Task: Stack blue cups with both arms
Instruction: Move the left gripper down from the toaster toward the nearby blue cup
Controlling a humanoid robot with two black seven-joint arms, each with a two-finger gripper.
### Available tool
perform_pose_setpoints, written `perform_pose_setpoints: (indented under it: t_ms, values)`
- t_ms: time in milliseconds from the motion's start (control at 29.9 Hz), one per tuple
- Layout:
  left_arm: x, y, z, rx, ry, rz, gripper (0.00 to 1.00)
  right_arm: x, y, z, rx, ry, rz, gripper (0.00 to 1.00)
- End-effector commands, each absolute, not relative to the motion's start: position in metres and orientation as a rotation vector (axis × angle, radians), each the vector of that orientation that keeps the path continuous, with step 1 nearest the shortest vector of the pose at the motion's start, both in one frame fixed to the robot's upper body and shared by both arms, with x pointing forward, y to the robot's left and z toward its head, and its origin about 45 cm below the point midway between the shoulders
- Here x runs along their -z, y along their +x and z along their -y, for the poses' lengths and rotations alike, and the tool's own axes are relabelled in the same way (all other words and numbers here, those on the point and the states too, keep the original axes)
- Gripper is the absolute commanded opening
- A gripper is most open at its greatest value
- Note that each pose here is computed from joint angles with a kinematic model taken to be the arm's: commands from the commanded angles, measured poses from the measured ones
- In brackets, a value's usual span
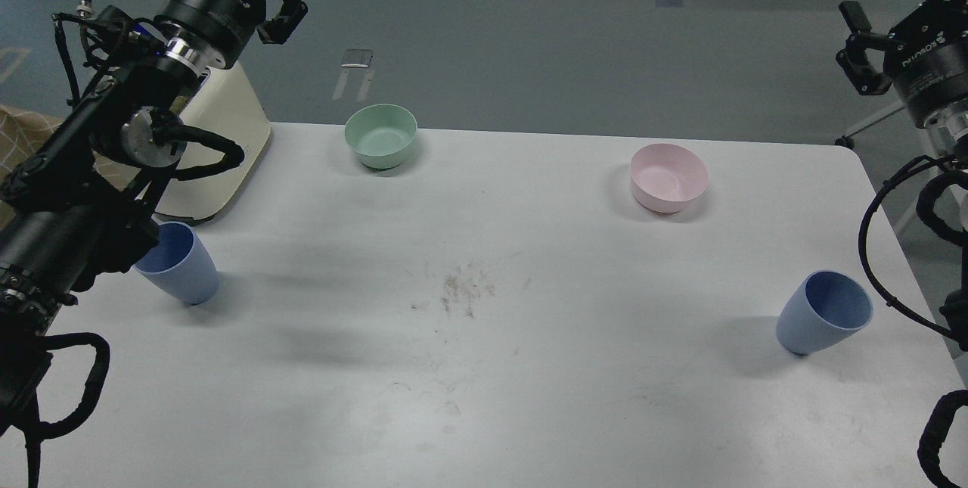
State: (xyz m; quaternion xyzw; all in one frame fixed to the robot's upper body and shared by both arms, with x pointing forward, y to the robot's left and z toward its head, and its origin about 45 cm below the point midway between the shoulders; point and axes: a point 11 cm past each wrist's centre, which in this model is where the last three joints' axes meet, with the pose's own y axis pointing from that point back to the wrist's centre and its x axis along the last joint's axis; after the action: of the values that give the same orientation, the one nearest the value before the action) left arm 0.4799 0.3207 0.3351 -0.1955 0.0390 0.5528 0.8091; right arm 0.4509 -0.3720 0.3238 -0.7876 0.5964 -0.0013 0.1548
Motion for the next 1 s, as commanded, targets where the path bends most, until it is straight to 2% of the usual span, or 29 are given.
perform_pose_setpoints:
  t_ms: [0, 568, 802, 969]
  values:
    - [-0.336, 0.480, -0.321, -1.181, -0.420, -0.078, 0.98, -0.324, 0.451, 0.372, 0.008, -2.260, -1.711, 1.00]
    - [-0.345, 0.475, -0.328, -1.119, -0.449, -0.066, 0.97, -0.328, 0.452, 0.375, 0.008, -2.254, -1.710, 1.00]
    - [-0.361, 0.469, -0.354, -1.123, -0.444, -0.013, 0.97, -0.330, 0.449, 0.377, -0.003, -2.214, -1.690, 1.00]
    - [-0.355, 0.456, -0.375, -1.162, -0.438, 0.010, 0.97, -0.334, 0.448, 0.380, -0.023, -2.181, -1.664, 1.00]
